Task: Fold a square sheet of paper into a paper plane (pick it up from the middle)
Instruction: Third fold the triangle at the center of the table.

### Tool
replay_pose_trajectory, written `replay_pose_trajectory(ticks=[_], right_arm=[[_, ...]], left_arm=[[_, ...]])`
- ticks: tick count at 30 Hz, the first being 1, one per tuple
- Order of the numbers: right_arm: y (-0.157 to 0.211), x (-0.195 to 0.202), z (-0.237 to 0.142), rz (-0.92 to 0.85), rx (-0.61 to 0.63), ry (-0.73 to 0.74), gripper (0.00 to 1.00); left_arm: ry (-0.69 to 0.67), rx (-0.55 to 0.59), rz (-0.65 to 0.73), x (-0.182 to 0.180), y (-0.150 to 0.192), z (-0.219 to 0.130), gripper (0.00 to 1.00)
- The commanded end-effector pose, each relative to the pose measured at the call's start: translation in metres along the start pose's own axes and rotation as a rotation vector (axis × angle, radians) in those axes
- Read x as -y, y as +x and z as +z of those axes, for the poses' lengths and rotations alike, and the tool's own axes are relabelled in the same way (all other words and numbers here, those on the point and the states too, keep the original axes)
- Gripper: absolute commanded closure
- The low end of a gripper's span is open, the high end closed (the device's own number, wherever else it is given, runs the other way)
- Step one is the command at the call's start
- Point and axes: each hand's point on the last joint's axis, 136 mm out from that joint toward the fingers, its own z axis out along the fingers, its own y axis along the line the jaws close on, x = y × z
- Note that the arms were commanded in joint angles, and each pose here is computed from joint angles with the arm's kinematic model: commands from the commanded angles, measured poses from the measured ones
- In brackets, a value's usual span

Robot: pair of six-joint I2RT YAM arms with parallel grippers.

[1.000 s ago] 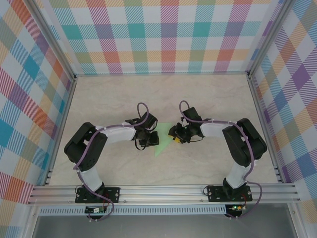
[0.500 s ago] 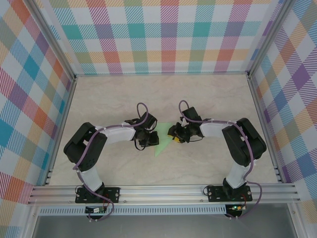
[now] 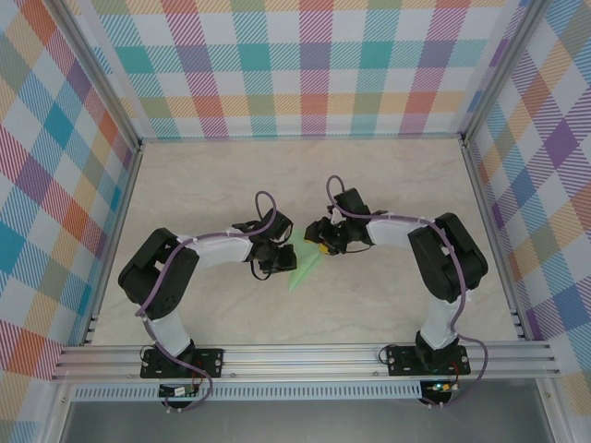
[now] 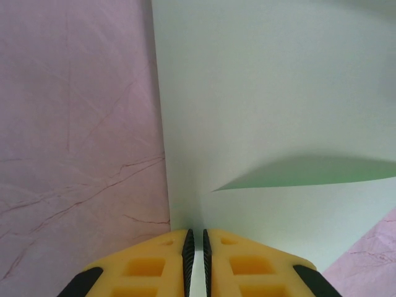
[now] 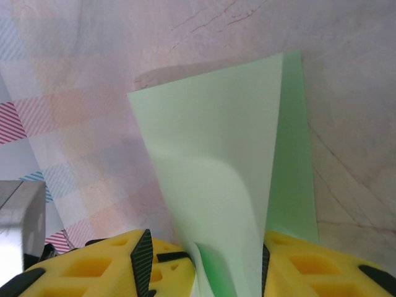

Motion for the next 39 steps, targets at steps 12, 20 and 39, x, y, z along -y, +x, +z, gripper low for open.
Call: replay_pose_trajectory(ticks=[12,20,39], right_arm=[[-0.001,-0.002,0.007,-0.046,-0.08,0.012,0.56],[-0.001,-0.003,0.006,-0.053,-0.084,0.021,0.66],[0.006,-0.012,0.002,-0.078,-0.133,-0.011,0.75]], left_arm=[[-0.064,-0.028,0.005,-0.019,0.01,0.002,0.84],[-0.051,-0.013,0.011,-0.015,0.008,-0.004,0.84],[-0.032,0.206,0.085,0.018,0.022,-0.059,0.53]])
